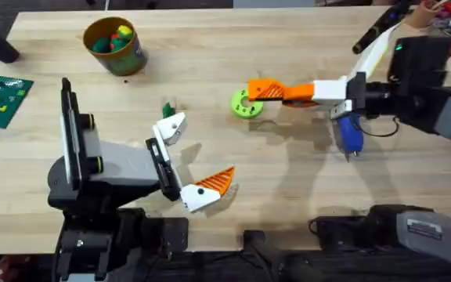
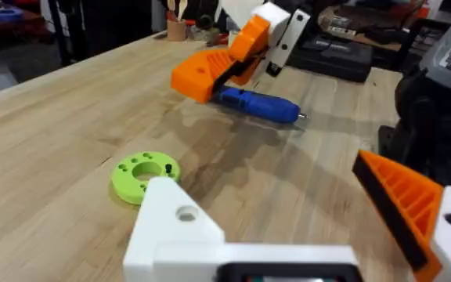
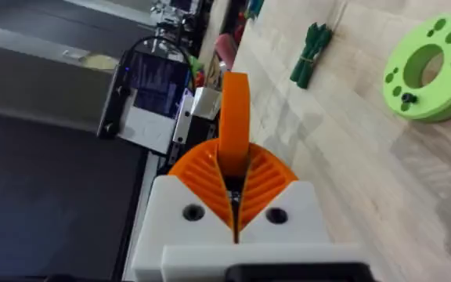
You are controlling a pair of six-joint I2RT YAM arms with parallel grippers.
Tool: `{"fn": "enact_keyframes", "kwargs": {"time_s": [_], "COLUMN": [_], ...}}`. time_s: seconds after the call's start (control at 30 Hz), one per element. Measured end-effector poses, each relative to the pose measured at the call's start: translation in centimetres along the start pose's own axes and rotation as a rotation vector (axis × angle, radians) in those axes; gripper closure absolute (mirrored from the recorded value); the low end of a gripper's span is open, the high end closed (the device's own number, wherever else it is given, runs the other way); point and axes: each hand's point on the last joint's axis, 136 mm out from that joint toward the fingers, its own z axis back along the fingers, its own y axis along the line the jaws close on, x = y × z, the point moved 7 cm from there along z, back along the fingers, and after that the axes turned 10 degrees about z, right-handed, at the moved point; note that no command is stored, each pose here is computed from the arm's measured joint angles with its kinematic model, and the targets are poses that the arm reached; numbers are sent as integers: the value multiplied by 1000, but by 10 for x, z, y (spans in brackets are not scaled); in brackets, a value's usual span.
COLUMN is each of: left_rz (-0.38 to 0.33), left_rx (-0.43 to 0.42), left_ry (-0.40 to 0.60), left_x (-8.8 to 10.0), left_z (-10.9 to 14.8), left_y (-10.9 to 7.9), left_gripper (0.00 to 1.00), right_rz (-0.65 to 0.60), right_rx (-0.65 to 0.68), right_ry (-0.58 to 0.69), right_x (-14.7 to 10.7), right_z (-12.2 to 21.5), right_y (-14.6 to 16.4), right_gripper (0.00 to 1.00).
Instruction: Pick up the gripper from the table and insert it into the empty holder that is missing its gripper. Then pick up a screw, insert it into the mounting hole, and use the screwdriver to tighten it. Finally, clean up the table by picking up the vegetable and placing it into the bucket.
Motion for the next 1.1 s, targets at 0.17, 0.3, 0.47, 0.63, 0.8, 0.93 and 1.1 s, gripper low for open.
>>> {"fn": "enact_keyframes", "kwargs": {"time_s": [0.17, 0.3, 0.47, 0.63, 0.8, 0.93, 1.1], "left_rz": [0, 0, 0, 0, 0, 0, 0], "left_rx": [0, 0, 0, 0, 0, 0, 0], "left_ry": [0, 0, 0, 0, 0, 0, 0], "left_x": [0, 0, 0, 0, 0, 0, 0], "left_z": [0, 0, 0, 0, 0, 0, 0], "left_y": [0, 0, 0, 0, 0, 0, 0], "left_gripper": [14, 14, 14, 14, 15, 14, 14], "right_rz": [24, 32, 31, 25, 65, 246, 170], "right_rx": [56, 83, 92, 97, 95, 86, 93], "right_ry": [13, 17, 18, 19, 13, -23, -42], "right_x": [-3, -3, -3, -3, 1, 6, 2], "right_z": [-1, -1, 0, 0, -1, 0, 1], "right_y": [-2, 1, 2, 2, 2, 5, 17], "right_gripper": [984, 985, 985, 985, 985, 985, 985]}}
